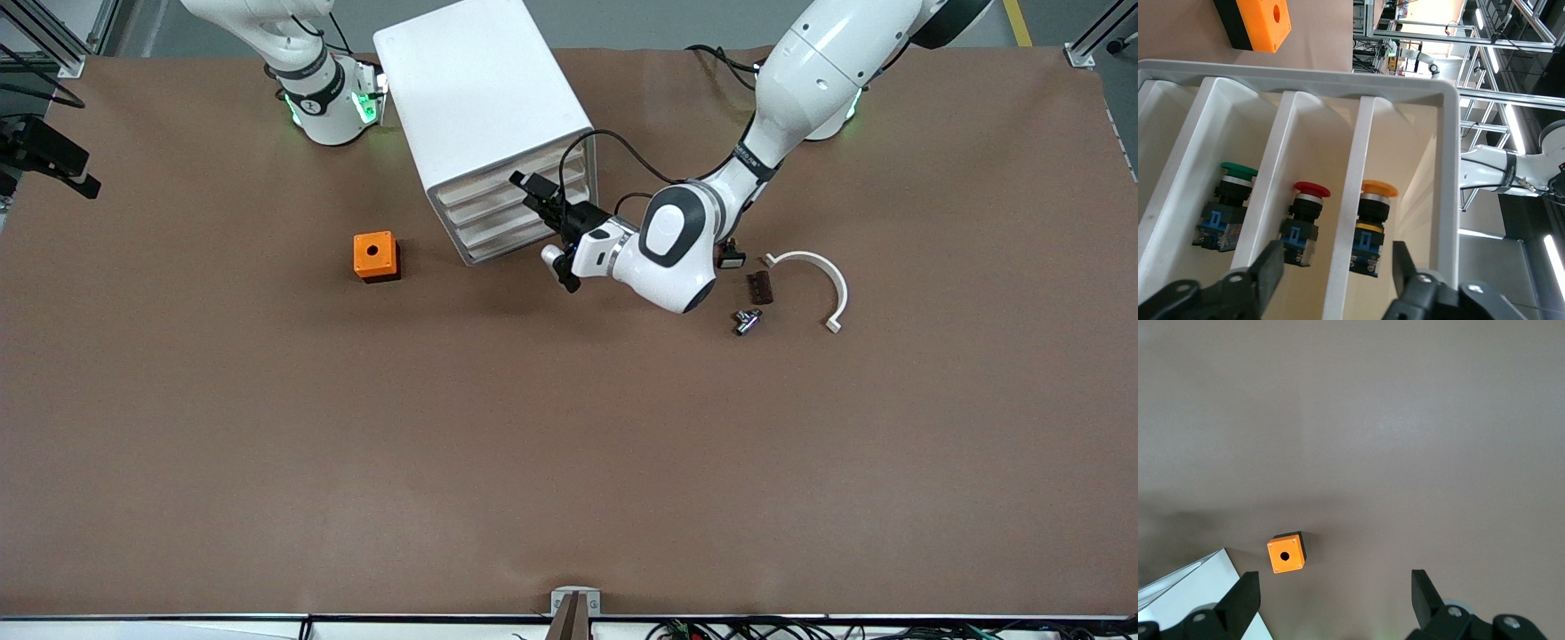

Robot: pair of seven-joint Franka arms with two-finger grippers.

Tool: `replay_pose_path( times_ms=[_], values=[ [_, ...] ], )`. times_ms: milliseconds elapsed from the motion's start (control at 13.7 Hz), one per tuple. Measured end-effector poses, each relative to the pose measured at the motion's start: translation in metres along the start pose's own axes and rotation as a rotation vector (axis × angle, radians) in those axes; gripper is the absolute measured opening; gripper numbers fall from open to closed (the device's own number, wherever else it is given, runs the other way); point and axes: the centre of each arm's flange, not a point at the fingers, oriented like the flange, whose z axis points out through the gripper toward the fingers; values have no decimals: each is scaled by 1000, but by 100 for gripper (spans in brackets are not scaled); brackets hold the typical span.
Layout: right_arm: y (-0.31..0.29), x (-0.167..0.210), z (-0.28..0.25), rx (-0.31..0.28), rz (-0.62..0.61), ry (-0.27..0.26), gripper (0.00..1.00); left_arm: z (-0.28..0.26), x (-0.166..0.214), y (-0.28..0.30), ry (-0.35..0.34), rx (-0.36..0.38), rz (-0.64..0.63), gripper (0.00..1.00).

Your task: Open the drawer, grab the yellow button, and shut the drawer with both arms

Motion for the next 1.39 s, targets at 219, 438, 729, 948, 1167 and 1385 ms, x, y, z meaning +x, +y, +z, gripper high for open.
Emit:
replay_pose_path(
  times_ms=[219,438,729,948,1167,1385],
  values=[
    [0,0,0,0,0,0,100,3,-5,-7,-6,0,24,50],
    [0,0,0,0,0,1,100,6,-7,-8,-8,-6,26,50],
    [0,0,-1,0,0,1,100,17,-7,-2,0,-41,21,47],
    [0,0,-1,0,0,1,100,22,-8,-1,-5,-44,21,38],
    [0,0,-1,0,0,1,100,22,-8,-1,-4,-43,21,24],
    [1,0,-1,0,2,1,100,22,-8,-1,-2,-44,44,15]
  ],
)
